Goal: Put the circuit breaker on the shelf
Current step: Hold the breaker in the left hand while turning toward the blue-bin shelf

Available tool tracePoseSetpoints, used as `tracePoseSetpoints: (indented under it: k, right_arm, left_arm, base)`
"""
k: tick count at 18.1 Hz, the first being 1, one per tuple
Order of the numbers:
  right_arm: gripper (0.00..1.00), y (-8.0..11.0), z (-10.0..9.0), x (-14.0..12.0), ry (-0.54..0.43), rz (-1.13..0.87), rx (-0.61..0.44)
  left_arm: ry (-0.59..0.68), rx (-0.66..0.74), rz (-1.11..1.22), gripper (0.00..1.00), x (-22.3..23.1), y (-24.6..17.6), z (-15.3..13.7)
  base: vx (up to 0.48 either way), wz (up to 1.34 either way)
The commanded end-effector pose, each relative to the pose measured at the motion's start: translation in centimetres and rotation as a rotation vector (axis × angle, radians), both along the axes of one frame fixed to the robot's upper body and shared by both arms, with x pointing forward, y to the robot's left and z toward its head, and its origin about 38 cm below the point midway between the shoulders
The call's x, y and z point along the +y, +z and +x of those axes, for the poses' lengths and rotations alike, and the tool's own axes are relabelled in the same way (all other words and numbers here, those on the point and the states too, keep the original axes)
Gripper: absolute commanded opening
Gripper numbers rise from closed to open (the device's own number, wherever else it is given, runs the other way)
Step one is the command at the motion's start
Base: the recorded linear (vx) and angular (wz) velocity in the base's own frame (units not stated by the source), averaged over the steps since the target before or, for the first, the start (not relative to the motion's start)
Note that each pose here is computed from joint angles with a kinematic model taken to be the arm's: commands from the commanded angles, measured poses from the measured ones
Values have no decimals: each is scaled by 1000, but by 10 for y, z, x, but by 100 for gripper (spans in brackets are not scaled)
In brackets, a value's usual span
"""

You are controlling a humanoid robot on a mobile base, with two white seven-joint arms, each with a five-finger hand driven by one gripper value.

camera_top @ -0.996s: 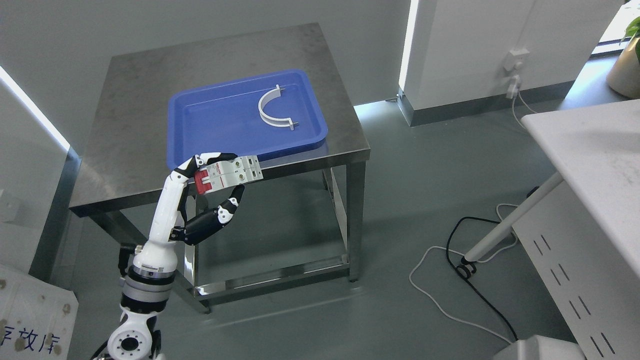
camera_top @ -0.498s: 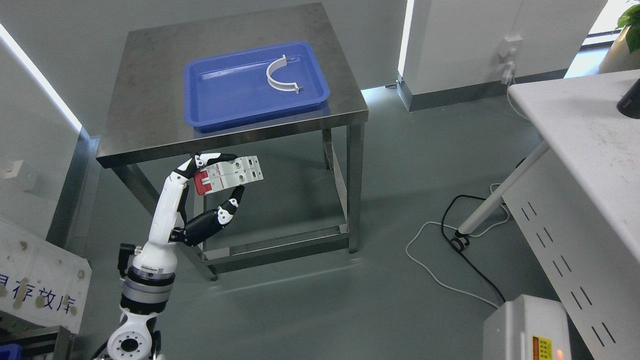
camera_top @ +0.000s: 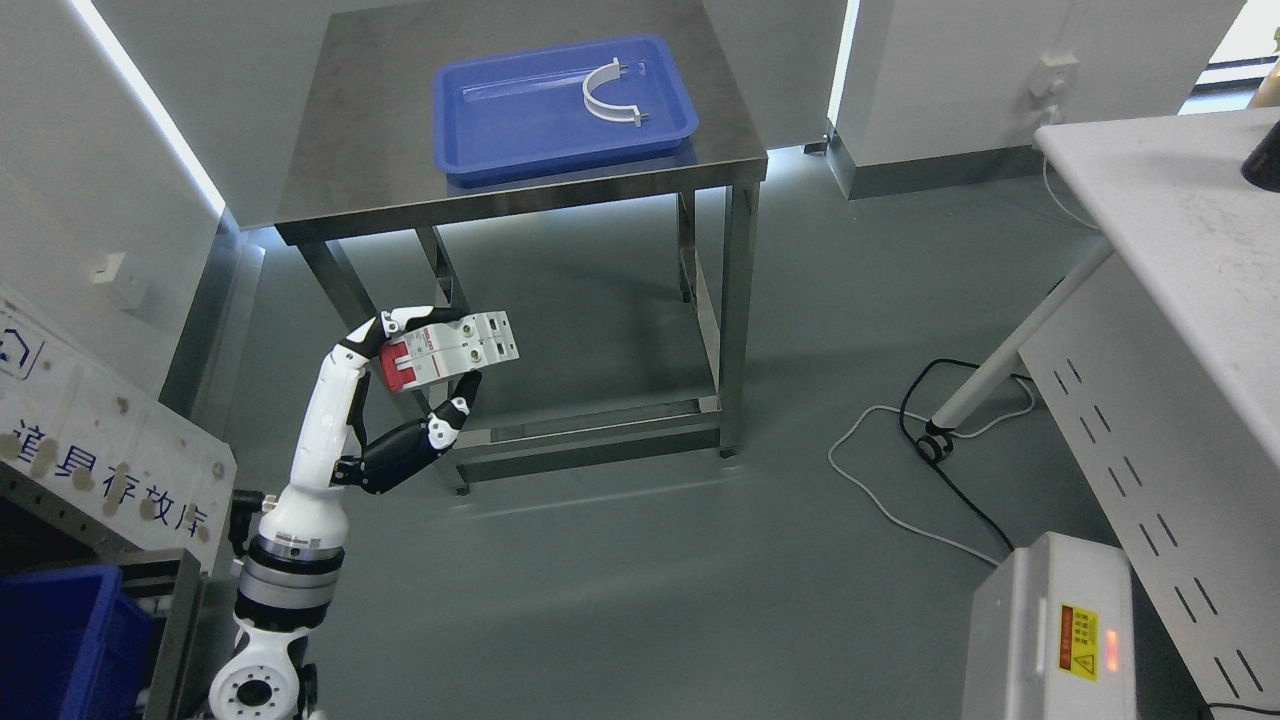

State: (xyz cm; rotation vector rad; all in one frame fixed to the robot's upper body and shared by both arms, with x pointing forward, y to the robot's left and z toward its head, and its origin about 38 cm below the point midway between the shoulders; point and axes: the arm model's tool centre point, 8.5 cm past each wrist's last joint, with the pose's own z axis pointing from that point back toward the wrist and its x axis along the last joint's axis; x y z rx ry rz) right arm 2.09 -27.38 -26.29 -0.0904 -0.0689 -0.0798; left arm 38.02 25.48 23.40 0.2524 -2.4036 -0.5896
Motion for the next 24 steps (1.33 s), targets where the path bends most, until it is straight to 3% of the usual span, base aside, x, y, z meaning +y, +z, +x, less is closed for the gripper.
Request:
tracePoseSetpoints:
  k: [1, 14, 24]
  right_arm:
    - [100, 1, 0, -11, 1, -17, 0]
    - [100, 1, 0, -11, 1, -17, 0]
    - [100, 1, 0, -11, 1, -17, 0]
  left_arm:
    - [29, 0, 11, 11, 12, 1, -1]
    - [40, -7, 3, 11, 15, 3, -1]
    - [116, -117, -19, 11, 42, 66, 17]
  base:
    - [-271, 130]
    - [-247, 127]
    - [-210, 287]
